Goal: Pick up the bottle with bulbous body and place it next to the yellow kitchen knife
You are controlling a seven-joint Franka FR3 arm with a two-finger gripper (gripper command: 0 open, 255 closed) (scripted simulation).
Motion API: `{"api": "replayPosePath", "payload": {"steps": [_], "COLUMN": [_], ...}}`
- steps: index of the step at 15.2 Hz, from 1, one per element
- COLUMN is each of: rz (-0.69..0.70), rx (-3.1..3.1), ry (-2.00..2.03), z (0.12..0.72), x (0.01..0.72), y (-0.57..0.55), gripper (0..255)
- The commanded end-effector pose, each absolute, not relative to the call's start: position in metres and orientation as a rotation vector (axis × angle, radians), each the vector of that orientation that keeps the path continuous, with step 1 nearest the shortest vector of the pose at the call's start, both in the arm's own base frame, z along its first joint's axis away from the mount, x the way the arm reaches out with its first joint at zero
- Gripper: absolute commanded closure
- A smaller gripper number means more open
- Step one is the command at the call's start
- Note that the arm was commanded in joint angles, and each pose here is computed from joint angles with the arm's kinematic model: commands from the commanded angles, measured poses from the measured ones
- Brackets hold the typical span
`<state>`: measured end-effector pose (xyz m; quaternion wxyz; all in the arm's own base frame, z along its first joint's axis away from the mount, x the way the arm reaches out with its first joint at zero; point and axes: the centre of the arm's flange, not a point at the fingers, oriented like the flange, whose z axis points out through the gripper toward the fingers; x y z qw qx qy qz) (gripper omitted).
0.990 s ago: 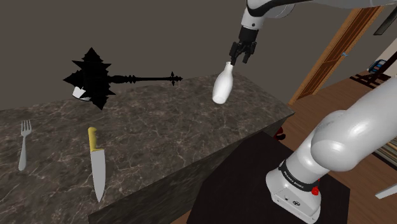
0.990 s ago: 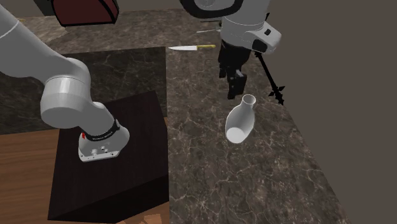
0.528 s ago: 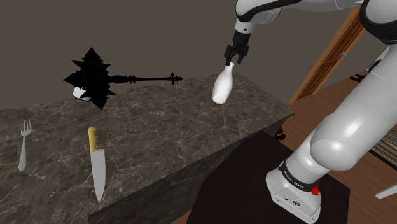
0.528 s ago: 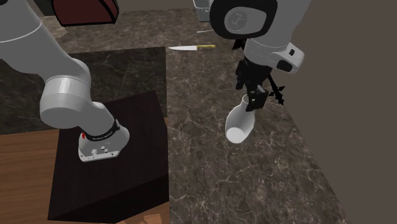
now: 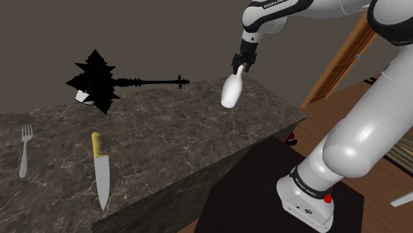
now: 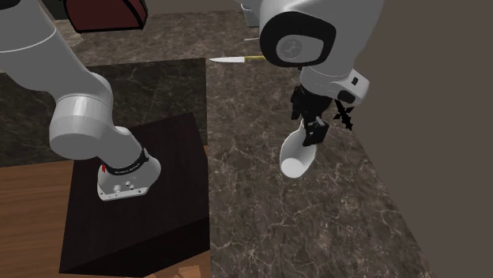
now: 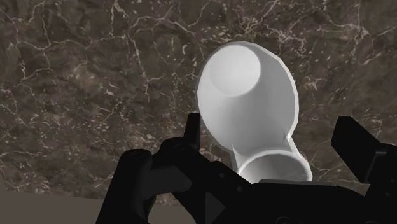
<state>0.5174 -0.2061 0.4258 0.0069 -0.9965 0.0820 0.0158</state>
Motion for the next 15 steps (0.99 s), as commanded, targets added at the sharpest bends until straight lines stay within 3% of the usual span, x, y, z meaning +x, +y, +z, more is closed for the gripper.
{"api": "replayPosePath", "payload": {"steps": [1,5,6,15], "rz": [0.049,0.049,0.049,0.049], "rx": [-3.117,-3.117,-3.117,-3.117], "ry": [0.257,0.257,0.257,0.257], "z": [0.4245,0.4245,0.4245,0.4245], "x": [0.5171,0.5171,0.5171,0.5171], "y": [-0.2062,-0.2062,-0.2062,-0.2062], "gripper": [0,0,255,255]}}
